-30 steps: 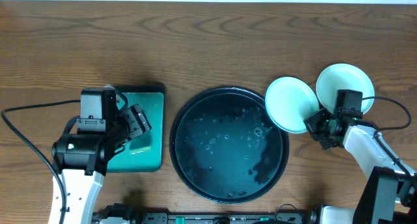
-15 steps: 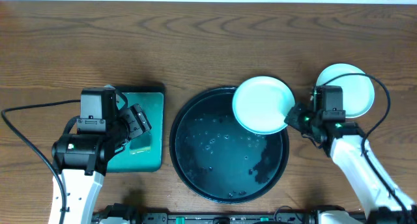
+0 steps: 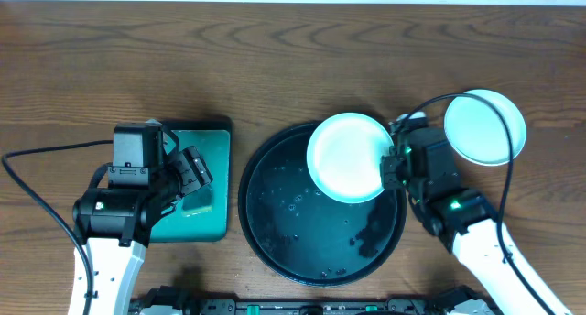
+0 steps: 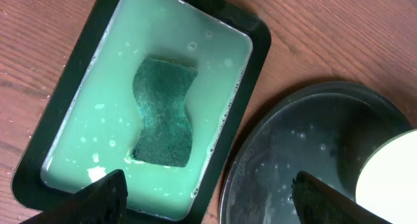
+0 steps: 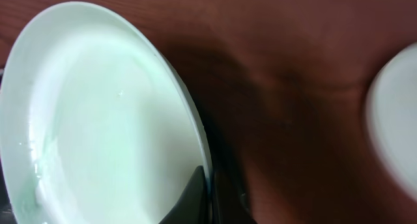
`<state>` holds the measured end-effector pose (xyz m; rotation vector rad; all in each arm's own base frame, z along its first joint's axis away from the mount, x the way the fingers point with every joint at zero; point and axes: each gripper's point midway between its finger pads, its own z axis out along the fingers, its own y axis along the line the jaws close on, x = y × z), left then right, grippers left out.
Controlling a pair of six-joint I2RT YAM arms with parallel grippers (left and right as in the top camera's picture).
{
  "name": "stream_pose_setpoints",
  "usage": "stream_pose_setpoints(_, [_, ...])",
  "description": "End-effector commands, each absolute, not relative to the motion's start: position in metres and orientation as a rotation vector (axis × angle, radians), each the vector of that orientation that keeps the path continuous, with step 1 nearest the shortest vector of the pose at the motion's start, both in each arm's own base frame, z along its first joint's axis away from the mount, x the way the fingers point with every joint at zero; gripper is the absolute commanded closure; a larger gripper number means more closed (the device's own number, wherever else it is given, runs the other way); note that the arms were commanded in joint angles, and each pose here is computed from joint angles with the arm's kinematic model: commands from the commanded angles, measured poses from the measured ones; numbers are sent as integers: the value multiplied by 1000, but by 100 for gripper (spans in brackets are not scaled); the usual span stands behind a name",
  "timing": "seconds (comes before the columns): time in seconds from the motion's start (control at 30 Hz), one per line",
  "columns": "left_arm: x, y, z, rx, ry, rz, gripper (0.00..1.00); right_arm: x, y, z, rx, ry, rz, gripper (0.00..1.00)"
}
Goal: Clean dirty plates on tray and stack at the side
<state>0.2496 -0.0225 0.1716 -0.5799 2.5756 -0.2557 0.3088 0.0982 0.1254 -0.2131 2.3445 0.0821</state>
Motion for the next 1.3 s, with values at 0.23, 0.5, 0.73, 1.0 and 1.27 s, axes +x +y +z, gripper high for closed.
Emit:
stream_pose_setpoints(0.23, [252,-23,178,-575,2561,-257,19,318,81,246,-504,1921,-757,99])
stream_pose_setpoints(0.5, [252,-23,178,-575,2561,-256,19,299,95,300,-620,1727,-1088,99])
stream_pose_setpoints(0.73, [252,-23,178,-575,2561,-256,19,281,119,318,-687,1636,-1158,99])
stream_pose_setpoints(1.0, [252,-23,178,-575,2561,-256,19,274,124,320,-711,1618,-1184,99])
stream_pose_setpoints(1.27, [252,-23,178,-575,2561,-256,18,275,126,323,-870,1573,-1314,99])
